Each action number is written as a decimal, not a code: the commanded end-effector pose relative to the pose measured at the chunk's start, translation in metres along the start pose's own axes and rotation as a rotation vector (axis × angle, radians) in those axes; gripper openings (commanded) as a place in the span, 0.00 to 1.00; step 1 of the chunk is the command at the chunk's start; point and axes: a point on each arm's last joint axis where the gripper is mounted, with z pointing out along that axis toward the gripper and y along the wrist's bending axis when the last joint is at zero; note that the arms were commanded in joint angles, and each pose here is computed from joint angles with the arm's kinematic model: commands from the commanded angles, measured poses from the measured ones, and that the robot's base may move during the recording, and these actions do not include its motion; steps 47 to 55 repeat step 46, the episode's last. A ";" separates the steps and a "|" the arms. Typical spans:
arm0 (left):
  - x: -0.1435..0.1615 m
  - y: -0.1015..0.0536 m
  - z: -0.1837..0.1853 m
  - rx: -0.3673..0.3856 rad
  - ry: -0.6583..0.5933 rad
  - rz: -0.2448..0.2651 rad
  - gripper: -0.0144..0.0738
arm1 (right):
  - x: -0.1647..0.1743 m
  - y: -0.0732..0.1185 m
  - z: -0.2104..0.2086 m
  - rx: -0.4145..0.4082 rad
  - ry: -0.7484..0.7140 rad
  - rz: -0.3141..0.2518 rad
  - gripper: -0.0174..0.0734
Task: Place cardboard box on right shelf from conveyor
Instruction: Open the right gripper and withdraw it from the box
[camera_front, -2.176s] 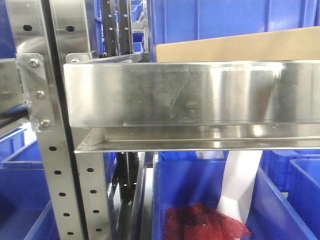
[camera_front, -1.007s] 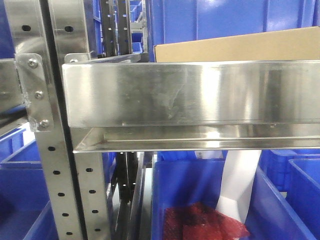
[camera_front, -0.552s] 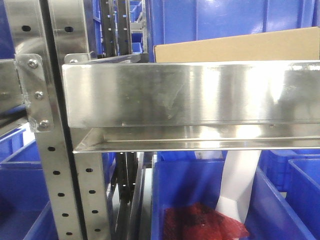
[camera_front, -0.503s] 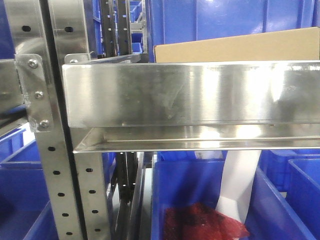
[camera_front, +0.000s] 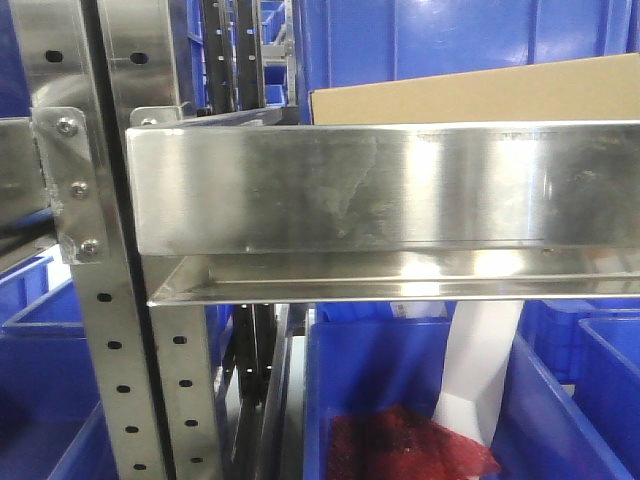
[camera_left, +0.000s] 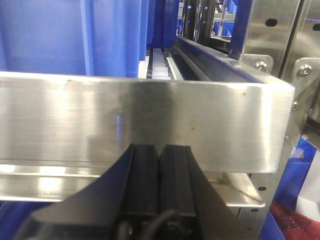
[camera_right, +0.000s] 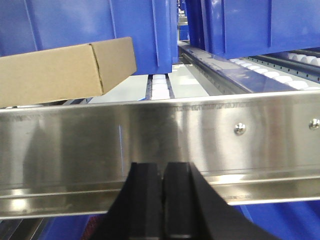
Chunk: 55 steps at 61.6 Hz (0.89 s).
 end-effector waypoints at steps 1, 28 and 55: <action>-0.006 0.000 -0.001 -0.002 -0.089 -0.006 0.03 | -0.011 -0.001 -0.002 0.011 -0.111 -0.016 0.21; -0.006 0.000 -0.001 -0.002 -0.089 -0.006 0.03 | -0.011 -0.001 -0.002 0.011 -0.111 -0.016 0.21; -0.006 0.000 -0.001 -0.002 -0.089 -0.006 0.03 | -0.011 -0.001 -0.002 0.011 -0.111 -0.016 0.21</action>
